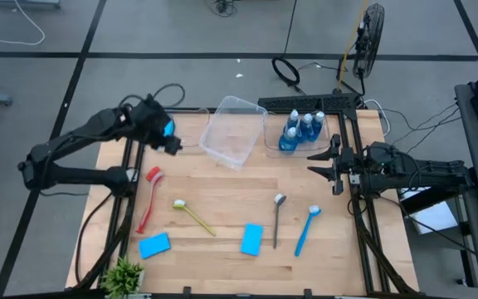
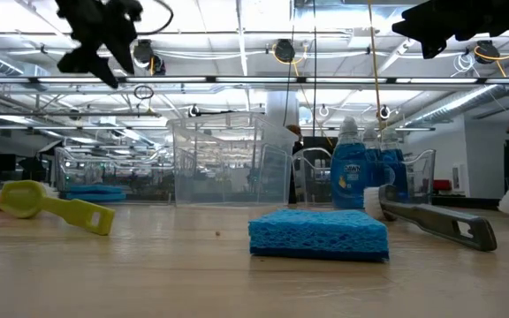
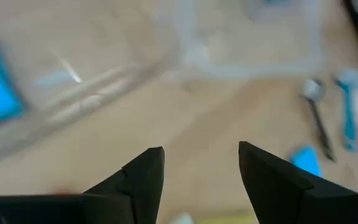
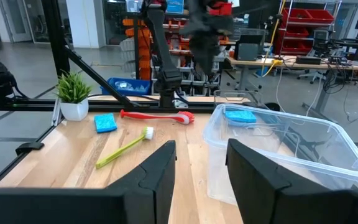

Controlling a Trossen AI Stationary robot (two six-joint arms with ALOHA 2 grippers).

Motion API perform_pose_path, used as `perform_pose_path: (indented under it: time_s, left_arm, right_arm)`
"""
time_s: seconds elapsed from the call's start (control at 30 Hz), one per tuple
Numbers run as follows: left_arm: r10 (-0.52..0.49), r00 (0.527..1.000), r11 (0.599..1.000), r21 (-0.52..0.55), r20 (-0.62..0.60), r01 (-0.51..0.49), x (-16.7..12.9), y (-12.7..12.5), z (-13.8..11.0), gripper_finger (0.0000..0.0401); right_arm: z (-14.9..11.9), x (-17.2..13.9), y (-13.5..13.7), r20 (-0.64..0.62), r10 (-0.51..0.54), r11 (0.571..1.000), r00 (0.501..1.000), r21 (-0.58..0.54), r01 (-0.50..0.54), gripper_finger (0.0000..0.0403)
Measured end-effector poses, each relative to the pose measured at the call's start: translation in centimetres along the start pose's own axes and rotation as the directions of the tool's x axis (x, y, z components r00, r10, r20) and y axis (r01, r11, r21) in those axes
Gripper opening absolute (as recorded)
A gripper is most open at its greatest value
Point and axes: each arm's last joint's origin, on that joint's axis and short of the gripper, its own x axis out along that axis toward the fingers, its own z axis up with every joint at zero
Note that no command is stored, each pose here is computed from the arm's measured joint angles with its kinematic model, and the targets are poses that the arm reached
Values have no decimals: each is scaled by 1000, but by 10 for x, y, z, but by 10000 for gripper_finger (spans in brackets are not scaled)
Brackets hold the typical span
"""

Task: Pick & Place Kitchen Sink Supplies
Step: Put the blue sponge into the left transparent bin

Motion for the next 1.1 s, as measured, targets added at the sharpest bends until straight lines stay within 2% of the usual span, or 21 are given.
perform_pose_path:
  time_s: [0.2, 0.43, 0.57, 0.77, 0.93, 1.1]
  left_arm:
    - [-92, 987, 994, 47, -130, 98, 3, -37, -34, 202]
    - [-43, 952, 988, 125, -304, 85, 27, -72, -71, 198]
    - [2, 914, 988, 141, -406, 60, 42, -86, -89, 194]
    - [84, 833, 983, 184, -547, 22, 63, -102, -120, 203]
    - [208, 772, 961, 273, -601, -46, 73, -106, -146, 209]
    - [339, 713, 920, 375, -614, -115, 75, -103, -168, 201]
  right_arm:
    - [0, 0, 0, 0, 0, 1000, 1000, 8, 0, 130]
    - [0, 0, 0, 0, 0, 1000, 1000, 7, 0, 130]
    - [0, 0, 0, 0, 0, 1000, 1000, 1, 0, 130]
    - [0, 0, 0, 0, 0, 1000, 1000, 1, 0, 130]
    - [0, 0, 0, 0, 0, 1000, 1000, 1, 0, 130]
    - [0, 0, 0, 0, 0, 1000, 1000, 1, 0, 130]
